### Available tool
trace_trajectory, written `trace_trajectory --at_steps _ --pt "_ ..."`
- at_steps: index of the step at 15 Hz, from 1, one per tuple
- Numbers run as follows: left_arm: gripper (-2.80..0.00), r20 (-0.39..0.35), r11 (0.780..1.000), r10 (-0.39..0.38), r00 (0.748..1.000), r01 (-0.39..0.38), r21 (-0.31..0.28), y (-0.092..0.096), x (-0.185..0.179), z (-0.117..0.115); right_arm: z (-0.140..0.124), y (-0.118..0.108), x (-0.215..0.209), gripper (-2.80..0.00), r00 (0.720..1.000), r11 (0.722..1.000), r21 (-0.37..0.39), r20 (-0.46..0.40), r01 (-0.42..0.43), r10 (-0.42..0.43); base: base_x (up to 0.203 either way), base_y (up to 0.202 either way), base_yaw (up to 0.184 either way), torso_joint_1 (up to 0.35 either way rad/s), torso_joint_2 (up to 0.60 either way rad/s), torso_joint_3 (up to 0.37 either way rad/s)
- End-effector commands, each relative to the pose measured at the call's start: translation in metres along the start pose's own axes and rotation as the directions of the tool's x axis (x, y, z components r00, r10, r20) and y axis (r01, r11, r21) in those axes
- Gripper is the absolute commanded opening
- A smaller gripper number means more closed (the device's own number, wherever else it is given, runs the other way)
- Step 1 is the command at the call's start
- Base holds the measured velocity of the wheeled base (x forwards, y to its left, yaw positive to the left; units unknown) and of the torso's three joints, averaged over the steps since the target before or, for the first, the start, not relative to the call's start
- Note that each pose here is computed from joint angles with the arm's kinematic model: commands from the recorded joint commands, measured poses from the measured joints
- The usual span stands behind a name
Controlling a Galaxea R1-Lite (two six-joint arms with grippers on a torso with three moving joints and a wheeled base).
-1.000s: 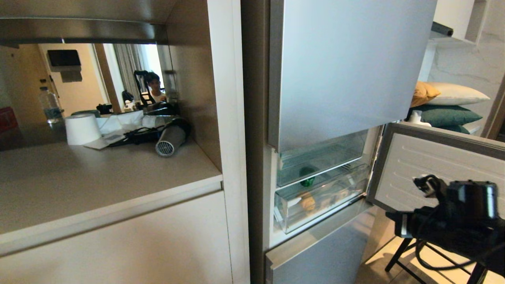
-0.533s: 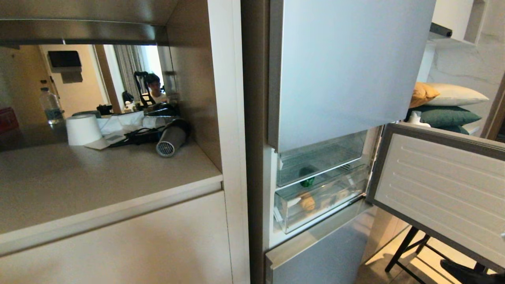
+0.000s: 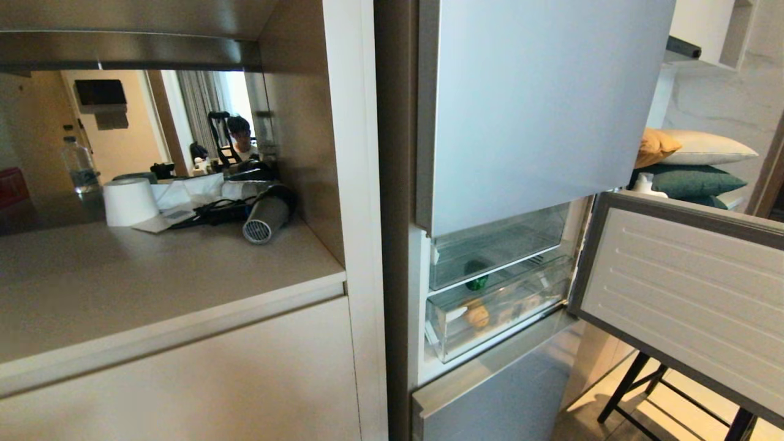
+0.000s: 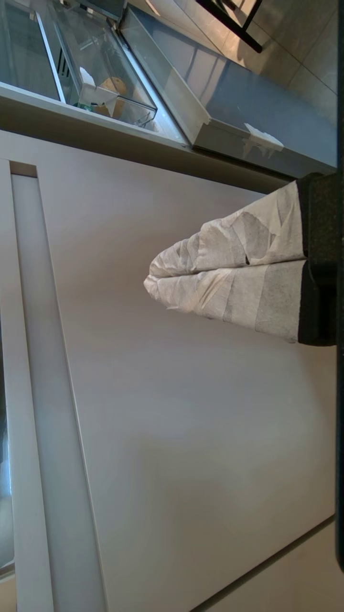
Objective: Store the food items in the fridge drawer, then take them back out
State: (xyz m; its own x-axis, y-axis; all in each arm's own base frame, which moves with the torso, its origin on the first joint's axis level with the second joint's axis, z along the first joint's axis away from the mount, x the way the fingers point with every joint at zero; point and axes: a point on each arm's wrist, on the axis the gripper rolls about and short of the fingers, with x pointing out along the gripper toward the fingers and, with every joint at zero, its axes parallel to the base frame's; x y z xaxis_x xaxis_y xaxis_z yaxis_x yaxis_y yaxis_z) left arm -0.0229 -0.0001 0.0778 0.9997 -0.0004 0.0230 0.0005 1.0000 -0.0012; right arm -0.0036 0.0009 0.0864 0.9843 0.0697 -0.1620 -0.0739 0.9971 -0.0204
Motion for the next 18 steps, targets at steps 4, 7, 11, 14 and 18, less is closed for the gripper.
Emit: trace_trajectory --at_steps 4,7,11,14,18 --pt "-2.80 -0.011 1.000 0.000 1.000 0.000 0.000 0.0000 0.0008 -0.0029 -0.0144 0.0011 -0.0171 -2.80 0.988 0.999 -0.015 0.151 0.040 -0.037 0.000 0.000 0.000 0.000 0.00 0.000" --pt "-2.80 -0.011 1.000 0.000 1.000 0.000 0.001 0.0000 0.0008 -0.0029 -0.0145 0.0009 -0.0171 -2.80 0.988 0.999 -0.006 0.150 0.049 -0.047 0.000 0.000 0.000 0.000 0.00 0.000" --pt "-2.80 -0.009 1.000 0.000 1.000 0.000 0.001 0.0000 0.0007 -0.0030 -0.0138 0.0004 -0.0173 -2.80 0.985 0.996 0.065 0.157 0.060 -0.070 0.000 0.000 0.000 0.000 0.00 0.000" --pt "-2.80 -0.009 1.000 0.000 1.000 0.000 0.001 0.0000 0.0007 -0.0030 -0.0138 0.0004 -0.0173 -2.80 0.985 0.996 0.062 0.157 0.062 -0.071 0.000 0.000 0.000 0.000 0.00 0.000" --pt "-2.80 -0.011 1.000 0.000 1.000 0.000 0.000 0.0000 0.0008 -0.0029 -0.0138 0.0004 -0.0173 -2.80 0.985 0.996 0.056 0.157 0.063 -0.071 -0.088 0.000 0.002 0.010 0.00 0.000"
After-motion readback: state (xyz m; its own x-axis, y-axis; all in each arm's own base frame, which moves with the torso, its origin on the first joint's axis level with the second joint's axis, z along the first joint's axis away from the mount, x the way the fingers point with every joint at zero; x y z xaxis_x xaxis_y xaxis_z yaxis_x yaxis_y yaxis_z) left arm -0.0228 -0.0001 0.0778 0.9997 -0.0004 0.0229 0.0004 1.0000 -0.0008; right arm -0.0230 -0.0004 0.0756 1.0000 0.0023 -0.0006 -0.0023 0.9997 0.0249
